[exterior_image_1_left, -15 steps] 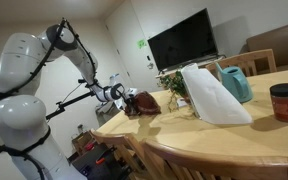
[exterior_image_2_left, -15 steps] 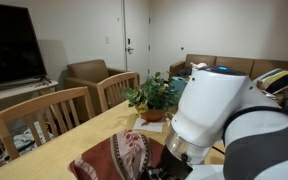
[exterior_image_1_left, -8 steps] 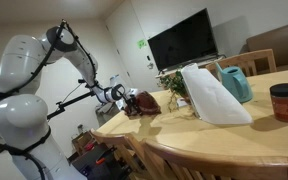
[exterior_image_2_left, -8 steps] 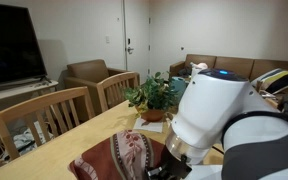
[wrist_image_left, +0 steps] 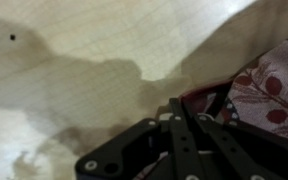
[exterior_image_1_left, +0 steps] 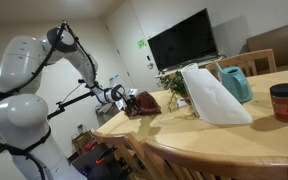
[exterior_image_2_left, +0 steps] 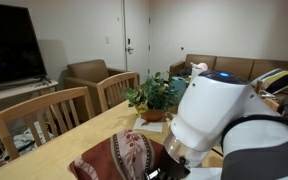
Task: Place the towel over the white container on the left
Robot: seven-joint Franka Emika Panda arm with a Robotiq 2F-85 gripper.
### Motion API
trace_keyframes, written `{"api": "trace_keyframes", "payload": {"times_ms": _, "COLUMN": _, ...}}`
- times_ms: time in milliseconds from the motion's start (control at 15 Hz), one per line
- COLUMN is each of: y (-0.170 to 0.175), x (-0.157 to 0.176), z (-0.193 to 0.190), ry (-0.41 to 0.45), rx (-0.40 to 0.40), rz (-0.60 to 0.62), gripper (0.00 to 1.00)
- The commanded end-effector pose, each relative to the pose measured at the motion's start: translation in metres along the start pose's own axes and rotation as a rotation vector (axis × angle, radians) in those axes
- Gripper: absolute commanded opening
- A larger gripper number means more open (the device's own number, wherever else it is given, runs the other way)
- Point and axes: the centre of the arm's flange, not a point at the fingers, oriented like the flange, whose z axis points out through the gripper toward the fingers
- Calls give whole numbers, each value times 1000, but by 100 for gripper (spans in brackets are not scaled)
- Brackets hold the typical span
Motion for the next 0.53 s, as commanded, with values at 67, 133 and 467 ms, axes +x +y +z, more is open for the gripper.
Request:
{"api": "trace_keyframes", "payload": {"times_ms": 67, "y": 2, "x": -5, "z": -10, "ry": 21, "rx": 19, "rz": 33, "gripper": 1}}
{"api": "trace_keyframes", "payload": {"times_ms": 133, "y": 4, "x": -7, "z": -13, "ry": 23, "rx": 23, "rz": 33, "gripper": 1}}
{"api": "trace_keyframes", "payload": {"times_ms": 467, "y": 17, "x": -37, "z": -29, "ry": 45, "rx": 13, "rz": 26, "gripper": 1}}
